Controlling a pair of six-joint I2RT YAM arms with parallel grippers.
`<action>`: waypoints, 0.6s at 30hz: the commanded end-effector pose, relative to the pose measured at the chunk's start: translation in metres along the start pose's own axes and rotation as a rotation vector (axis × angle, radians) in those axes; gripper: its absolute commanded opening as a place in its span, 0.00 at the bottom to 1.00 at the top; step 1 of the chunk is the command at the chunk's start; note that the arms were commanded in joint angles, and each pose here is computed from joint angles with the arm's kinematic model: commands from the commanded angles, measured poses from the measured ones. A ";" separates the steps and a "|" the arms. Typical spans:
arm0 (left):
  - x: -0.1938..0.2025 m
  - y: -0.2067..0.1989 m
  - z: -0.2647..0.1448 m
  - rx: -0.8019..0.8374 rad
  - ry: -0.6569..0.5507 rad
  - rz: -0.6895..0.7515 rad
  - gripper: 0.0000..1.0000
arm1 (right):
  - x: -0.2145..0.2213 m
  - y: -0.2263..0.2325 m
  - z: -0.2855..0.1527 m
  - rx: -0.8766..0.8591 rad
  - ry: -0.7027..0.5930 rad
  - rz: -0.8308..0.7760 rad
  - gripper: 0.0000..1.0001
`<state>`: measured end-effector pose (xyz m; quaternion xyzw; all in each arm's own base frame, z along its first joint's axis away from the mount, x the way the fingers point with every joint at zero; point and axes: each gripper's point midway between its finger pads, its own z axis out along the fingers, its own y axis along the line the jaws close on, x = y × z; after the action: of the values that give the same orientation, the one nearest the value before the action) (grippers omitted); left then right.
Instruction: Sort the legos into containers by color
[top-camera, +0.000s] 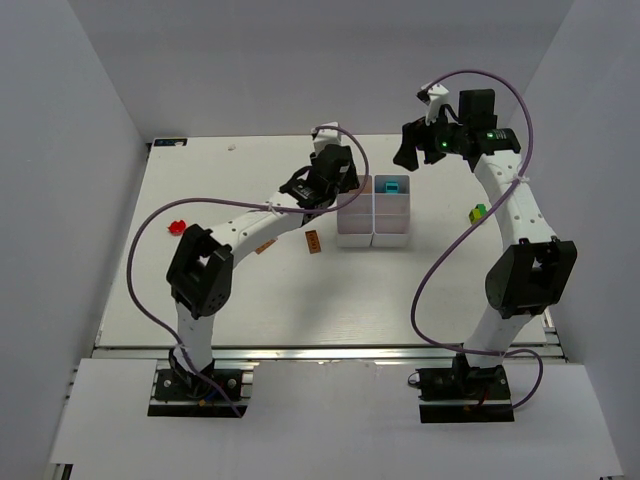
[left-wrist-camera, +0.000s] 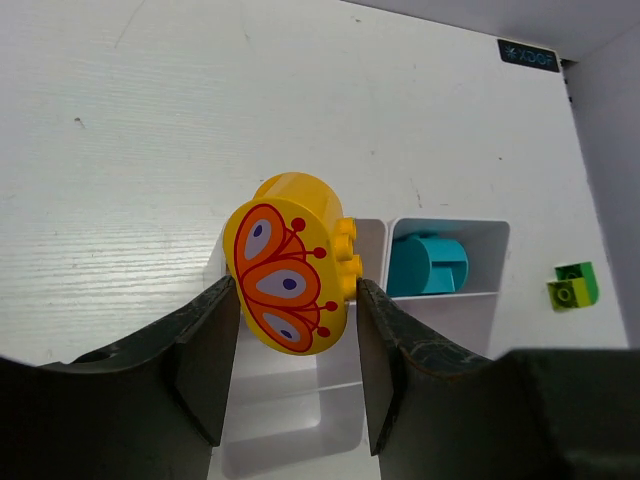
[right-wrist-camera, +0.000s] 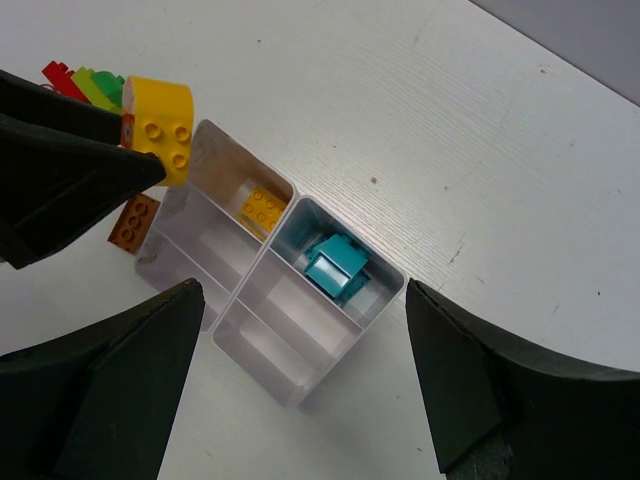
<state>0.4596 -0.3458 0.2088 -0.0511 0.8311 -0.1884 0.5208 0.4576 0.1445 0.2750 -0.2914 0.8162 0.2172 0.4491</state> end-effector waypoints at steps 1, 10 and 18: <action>-0.007 0.003 0.007 -0.055 -0.041 0.067 0.00 | -0.020 0.000 -0.012 0.014 -0.061 -0.035 0.87; -0.002 -0.002 0.024 -0.086 -0.053 0.136 0.00 | -0.017 -0.005 -0.012 0.016 -0.057 -0.023 0.87; 0.000 -0.005 0.030 -0.097 -0.063 0.162 0.22 | -0.015 -0.004 -0.011 0.015 -0.052 -0.019 0.87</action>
<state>0.4830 -0.3567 0.1735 -0.0109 0.8375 -0.1025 0.5367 0.4591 0.1393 0.2750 -0.2866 0.8179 0.2151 0.4502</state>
